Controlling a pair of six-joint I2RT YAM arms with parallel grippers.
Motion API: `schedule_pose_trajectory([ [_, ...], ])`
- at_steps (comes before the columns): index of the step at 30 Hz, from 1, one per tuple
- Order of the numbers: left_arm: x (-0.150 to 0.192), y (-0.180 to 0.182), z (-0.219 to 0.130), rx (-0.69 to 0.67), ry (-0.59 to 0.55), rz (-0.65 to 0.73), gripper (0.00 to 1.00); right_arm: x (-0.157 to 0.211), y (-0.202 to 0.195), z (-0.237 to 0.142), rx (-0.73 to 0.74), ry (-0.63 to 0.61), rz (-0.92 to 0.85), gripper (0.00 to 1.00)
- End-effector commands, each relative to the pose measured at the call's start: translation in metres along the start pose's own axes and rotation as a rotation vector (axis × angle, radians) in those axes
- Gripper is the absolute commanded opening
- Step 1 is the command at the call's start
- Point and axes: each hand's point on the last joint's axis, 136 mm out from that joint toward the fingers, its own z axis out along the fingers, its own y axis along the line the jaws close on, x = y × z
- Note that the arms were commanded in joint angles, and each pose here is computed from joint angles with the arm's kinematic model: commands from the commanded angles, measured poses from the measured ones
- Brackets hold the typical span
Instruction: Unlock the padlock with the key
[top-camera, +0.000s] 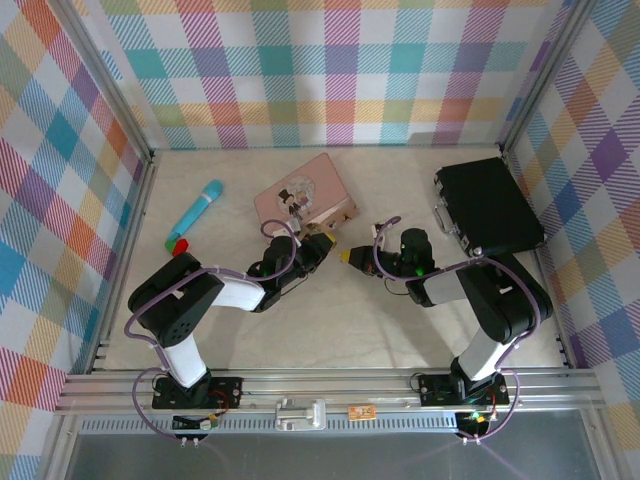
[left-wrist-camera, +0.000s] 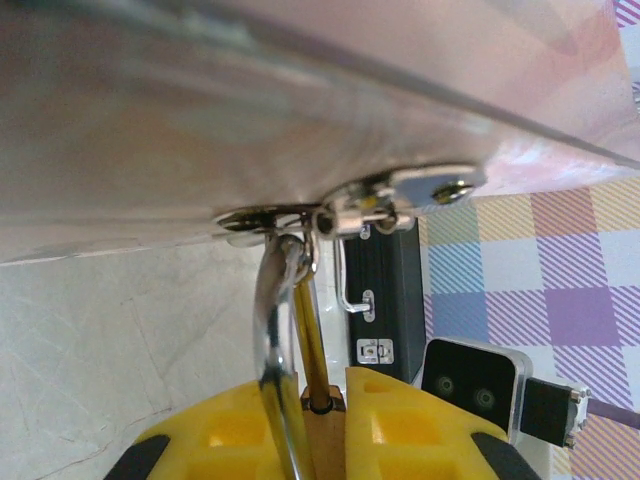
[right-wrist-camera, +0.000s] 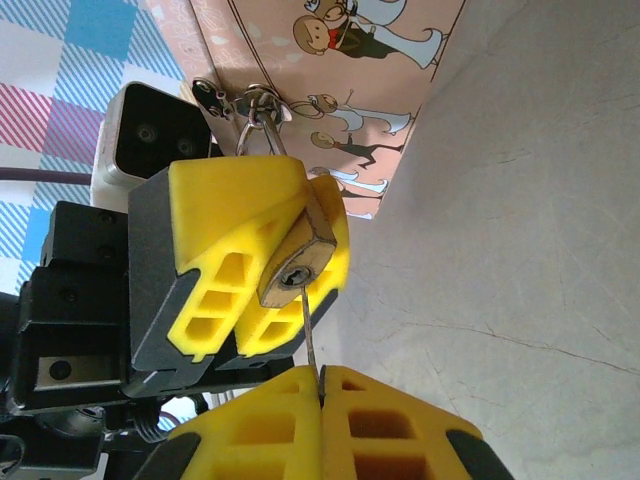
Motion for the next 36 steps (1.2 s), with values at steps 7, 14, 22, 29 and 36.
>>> schedule_pose_trajectory([
  [7,-0.005,-0.030,-0.002,0.134,-0.002,-0.009,0.00,-0.010,0.021,0.000,-0.048,-0.019,-0.052,0.00],
  [14,0.002,-0.039,0.002,0.168,0.035,-0.008,0.00,-0.019,0.023,0.007,-0.064,-0.027,-0.055,0.00],
  [22,0.010,-0.038,0.002,0.170,0.061,-0.003,0.00,-0.027,0.022,0.009,-0.042,-0.051,-0.028,0.00],
  [29,0.017,-0.037,0.003,0.178,0.080,-0.007,0.00,-0.036,0.010,0.004,0.026,-0.111,0.039,0.00],
  [36,0.016,-0.040,0.002,0.186,0.073,-0.006,0.00,-0.049,0.009,-0.001,0.033,-0.202,0.085,0.00],
])
